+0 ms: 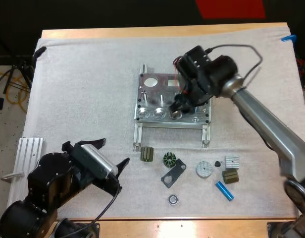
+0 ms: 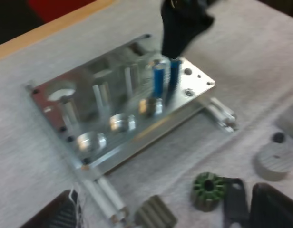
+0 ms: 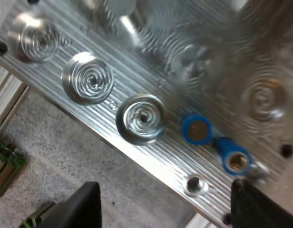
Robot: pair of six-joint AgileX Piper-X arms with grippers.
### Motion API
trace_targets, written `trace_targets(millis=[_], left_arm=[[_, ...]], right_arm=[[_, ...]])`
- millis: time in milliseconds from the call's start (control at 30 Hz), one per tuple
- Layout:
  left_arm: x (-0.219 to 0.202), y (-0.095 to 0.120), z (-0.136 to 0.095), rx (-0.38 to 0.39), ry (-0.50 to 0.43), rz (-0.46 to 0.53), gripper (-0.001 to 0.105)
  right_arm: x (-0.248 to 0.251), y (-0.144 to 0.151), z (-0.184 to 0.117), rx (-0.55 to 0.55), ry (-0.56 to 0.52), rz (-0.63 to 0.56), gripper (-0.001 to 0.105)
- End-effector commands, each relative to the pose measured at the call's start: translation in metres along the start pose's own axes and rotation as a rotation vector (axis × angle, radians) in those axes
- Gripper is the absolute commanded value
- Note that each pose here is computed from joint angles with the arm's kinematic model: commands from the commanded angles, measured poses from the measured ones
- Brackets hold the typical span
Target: Load cells from left to right
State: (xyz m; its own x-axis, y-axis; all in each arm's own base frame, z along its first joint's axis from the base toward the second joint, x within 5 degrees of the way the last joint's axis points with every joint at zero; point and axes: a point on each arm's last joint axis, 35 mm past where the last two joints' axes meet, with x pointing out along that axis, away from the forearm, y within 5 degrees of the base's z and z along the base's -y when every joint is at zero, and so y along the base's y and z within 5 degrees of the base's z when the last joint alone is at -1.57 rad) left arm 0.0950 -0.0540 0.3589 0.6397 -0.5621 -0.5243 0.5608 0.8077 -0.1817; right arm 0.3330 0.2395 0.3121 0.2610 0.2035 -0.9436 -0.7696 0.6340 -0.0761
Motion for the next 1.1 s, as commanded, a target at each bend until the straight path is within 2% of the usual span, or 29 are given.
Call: trace_targets(millis=[0,167,233,467,667,867,1067], left_arm=[[-0.002,-0.002,0.002,0.022,-0.022,-0.048,0.069],[-0.002,-0.006,0.002,0.093,-0.021,-0.151,0.069],[-0.003,-0.009,0.002,0.137,-0.024,-0.232,0.069],[0.002,-0.01,0.004,0.153,-0.024,-0.309,0.069],[0.018,-0.009,0.015,0.165,-0.036,-0.382,0.069],[0.041,-0.013,0.029,0.207,-0.06,-0.451,0.069],[0.074,-0.042,0.032,0.294,-0.025,-0.6,0.069]], right_arm=[[-0.026,0.0,-0.005,-0.002,-0.029,-0.04,0.058],[-0.073,0.004,-0.018,-0.008,-0.1,-0.07,0.058],[-0.098,0.006,-0.026,-0.008,-0.145,-0.083,0.058],[-0.143,0.017,-0.063,0.01,-0.225,-0.103,0.058],[-0.17,0.033,-0.118,0.048,-0.273,-0.111,0.058],[-0.197,0.052,-0.186,0.07,-0.321,-0.119,0.058],[-0.215,0.07,-0.248,0.12,-0.347,-0.106,0.058]])
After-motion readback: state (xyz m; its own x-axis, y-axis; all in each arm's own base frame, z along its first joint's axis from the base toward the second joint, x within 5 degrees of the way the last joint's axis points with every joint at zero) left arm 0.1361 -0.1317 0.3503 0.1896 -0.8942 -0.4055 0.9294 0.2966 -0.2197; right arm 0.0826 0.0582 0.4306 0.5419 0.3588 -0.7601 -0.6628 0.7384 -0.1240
